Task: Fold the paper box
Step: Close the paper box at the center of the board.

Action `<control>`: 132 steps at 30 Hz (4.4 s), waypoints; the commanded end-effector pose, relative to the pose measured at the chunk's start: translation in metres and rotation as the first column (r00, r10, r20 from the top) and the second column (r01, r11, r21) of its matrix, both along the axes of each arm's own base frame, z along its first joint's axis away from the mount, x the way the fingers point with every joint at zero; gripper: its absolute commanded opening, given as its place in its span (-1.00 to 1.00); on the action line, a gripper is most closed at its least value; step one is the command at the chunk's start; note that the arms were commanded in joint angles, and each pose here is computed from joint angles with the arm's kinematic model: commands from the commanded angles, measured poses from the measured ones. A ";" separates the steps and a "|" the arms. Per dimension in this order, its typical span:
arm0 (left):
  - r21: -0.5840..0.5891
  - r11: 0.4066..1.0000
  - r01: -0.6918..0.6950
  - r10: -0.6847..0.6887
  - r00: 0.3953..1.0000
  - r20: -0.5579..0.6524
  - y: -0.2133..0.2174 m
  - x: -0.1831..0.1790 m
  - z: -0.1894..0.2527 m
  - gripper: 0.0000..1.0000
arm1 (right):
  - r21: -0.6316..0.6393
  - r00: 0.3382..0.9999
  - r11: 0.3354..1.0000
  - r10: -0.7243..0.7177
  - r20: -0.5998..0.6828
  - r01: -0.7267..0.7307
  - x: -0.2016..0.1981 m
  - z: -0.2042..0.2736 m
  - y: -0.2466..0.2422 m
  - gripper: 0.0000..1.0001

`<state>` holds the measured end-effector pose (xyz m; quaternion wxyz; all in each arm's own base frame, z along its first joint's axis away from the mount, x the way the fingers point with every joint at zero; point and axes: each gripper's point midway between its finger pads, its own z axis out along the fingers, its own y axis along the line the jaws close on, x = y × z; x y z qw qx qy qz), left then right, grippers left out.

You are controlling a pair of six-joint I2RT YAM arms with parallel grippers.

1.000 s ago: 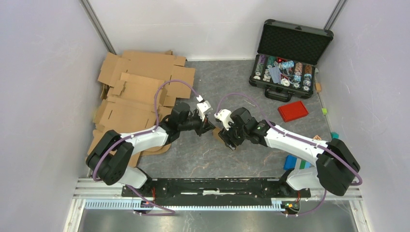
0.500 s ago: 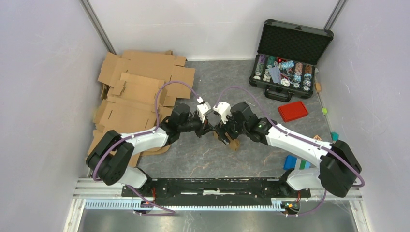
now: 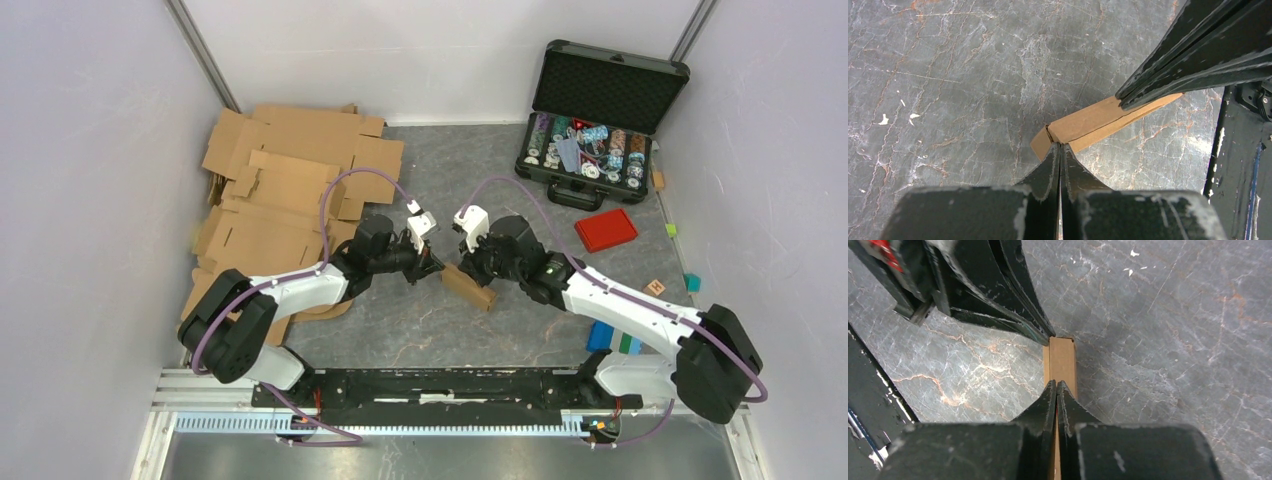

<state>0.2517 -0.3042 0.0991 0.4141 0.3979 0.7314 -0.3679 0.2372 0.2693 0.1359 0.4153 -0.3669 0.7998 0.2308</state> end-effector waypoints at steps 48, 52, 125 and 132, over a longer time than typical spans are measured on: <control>-0.111 0.967 -0.231 0.200 0.950 -0.240 0.005 0.029 0.019 -0.04 | -0.089 0.995 0.996 -0.019 -0.095 0.011 -0.014 -0.072 -0.021 -1.00; -0.151 0.966 -0.211 0.172 0.957 -0.234 0.001 0.028 0.025 -0.02 | -0.095 0.995 0.995 -0.013 -0.101 0.003 -0.014 -0.073 -0.020 -1.00; 0.074 0.958 -0.277 0.286 0.908 -0.306 0.028 0.006 -0.063 -0.29 | -0.088 0.989 0.985 -0.150 -0.001 0.149 -0.025 -0.031 -0.069 -1.00; 0.077 0.958 -0.275 0.285 0.908 -0.306 0.028 0.006 -0.063 -0.29 | -0.021 0.994 0.995 -0.095 0.063 0.096 -0.018 0.030 -0.053 -1.00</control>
